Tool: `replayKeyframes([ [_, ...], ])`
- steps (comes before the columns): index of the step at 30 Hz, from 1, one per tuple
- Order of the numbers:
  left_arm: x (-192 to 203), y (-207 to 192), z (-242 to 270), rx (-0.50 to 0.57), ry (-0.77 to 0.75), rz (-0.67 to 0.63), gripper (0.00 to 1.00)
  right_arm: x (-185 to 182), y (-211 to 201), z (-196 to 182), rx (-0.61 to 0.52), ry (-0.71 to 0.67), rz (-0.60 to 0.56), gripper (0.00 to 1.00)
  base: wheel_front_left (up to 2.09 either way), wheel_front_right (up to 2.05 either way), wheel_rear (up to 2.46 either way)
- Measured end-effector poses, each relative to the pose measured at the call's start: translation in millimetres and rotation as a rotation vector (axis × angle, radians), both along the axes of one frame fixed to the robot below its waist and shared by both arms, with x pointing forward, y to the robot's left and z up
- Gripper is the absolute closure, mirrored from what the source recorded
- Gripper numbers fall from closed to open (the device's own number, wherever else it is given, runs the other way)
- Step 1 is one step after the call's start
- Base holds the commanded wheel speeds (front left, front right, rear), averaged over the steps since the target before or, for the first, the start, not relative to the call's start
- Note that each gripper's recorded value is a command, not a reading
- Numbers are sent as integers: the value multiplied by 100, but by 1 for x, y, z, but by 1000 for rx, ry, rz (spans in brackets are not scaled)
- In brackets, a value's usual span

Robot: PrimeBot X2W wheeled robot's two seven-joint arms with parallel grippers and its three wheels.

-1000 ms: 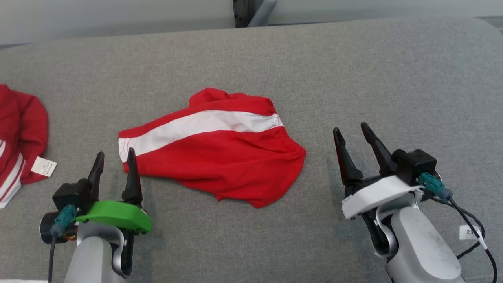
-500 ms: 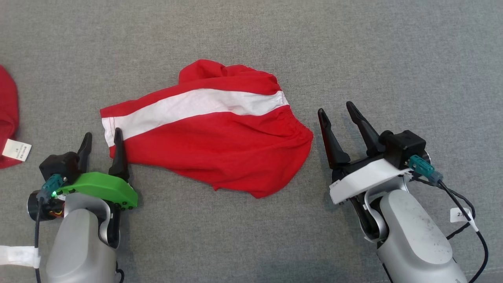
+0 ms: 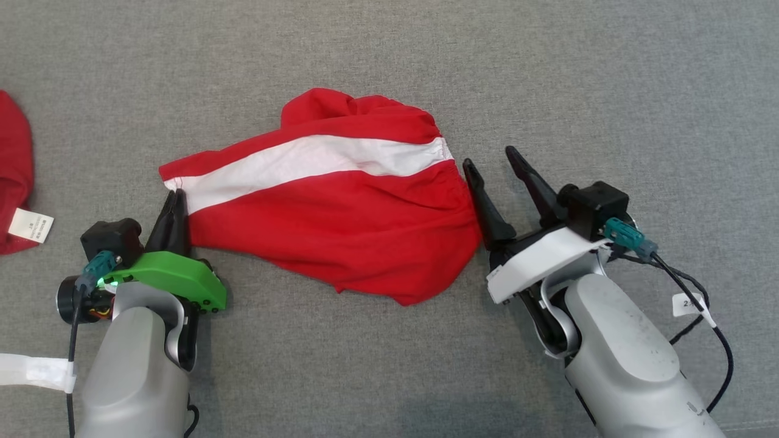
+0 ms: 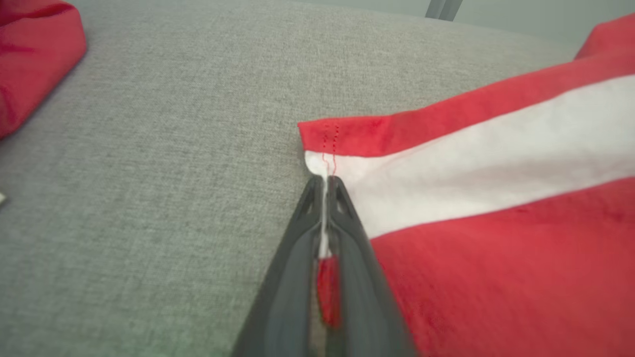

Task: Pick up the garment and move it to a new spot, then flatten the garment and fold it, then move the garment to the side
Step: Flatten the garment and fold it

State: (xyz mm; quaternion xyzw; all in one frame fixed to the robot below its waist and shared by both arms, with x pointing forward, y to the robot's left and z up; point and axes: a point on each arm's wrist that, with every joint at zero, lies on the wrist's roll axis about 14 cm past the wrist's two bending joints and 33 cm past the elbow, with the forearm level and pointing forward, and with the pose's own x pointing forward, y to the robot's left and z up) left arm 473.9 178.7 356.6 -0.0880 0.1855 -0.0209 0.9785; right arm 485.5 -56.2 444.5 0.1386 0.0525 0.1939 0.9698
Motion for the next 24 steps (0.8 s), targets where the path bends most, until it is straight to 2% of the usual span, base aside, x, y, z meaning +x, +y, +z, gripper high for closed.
replayKeyframes([
  [9, -1, 1, 3, -6, -7, -5, 100, 16, 27, -10, 64, 74, 65, 0, 0, 0, 0],
  [19, -1, 6, 3, 0, -11, 4, 100, 22, 44, -29, 59, 170, 133, 0, 0, 0, 0],
  [22, -1, 6, 3, -1, -11, 4, 100, 21, 49, -32, 53, 195, 159, 27, 0, 0, 0],
  [23, -1, 6, 3, -1, -12, 4, 100, 21, 50, -33, 50, 198, 167, 58, 0, 0, 0],
  [24, -1, 6, 3, -1, -12, 4, 100, 22, 51, -33, 51, 201, 170, 69, 0, 0, 0],
])
